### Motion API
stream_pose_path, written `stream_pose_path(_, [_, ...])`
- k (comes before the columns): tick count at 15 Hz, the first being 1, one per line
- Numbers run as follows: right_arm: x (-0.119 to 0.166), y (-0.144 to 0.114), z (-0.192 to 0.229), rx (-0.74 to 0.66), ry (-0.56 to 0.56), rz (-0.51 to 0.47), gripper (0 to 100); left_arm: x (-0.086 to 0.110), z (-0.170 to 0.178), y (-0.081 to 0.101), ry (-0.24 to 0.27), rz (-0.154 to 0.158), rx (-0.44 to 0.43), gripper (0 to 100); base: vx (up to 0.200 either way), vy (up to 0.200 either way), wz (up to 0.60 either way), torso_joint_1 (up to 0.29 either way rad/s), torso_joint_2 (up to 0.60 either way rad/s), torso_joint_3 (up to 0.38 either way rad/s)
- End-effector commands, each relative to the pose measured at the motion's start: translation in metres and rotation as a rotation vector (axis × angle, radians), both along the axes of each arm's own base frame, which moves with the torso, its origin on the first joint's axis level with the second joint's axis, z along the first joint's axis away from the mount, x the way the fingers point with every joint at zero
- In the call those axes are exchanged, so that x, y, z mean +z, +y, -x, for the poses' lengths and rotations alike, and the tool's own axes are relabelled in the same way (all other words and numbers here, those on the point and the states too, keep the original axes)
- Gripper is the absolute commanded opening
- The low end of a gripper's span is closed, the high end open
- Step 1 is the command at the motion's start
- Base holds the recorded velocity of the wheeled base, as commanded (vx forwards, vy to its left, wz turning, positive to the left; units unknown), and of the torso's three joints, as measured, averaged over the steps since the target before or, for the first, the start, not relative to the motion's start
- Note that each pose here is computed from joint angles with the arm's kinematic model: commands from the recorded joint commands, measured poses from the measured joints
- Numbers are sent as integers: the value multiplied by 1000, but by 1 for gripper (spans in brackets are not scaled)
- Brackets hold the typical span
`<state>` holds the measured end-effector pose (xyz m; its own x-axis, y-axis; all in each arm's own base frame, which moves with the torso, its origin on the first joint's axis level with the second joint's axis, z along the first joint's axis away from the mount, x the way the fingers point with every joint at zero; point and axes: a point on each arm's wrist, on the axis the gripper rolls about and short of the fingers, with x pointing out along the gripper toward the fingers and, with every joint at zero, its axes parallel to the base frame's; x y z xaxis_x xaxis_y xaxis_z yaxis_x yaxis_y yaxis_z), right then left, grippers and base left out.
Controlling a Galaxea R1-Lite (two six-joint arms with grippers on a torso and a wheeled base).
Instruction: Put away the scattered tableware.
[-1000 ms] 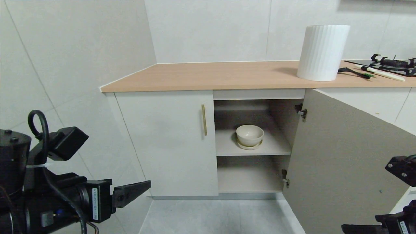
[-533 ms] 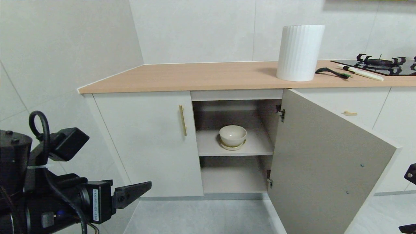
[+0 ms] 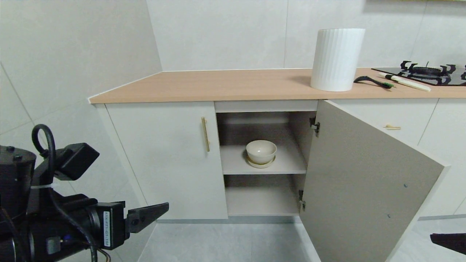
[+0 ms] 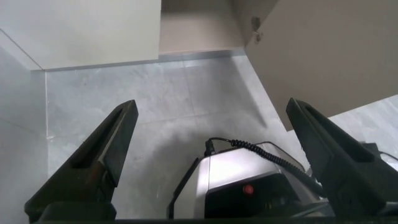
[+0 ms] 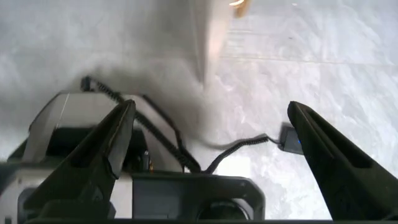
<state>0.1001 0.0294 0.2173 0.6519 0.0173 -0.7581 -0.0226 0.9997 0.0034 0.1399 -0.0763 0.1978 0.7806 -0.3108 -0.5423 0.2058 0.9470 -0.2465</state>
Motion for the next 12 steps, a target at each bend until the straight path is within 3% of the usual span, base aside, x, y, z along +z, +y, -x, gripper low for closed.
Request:
stream_pose_path(1, [6, -10, -5, -91, -24, 3, 100, -1, -1, 0, 4, -2, 1, 100, 0, 0, 0, 0, 0, 0])
stream_pose_path(6, [8, -35, -22, -270, -20, 58, 100, -2, -1, 0, 8, -3, -1, 100, 0, 0, 0, 0, 0, 0])
stream_pose_path(12, [0, -55, -59, -390, -64, 39, 100, -3, -1, -1, 12, -5, -1, 100, 0, 0, 0, 0, 0, 0])
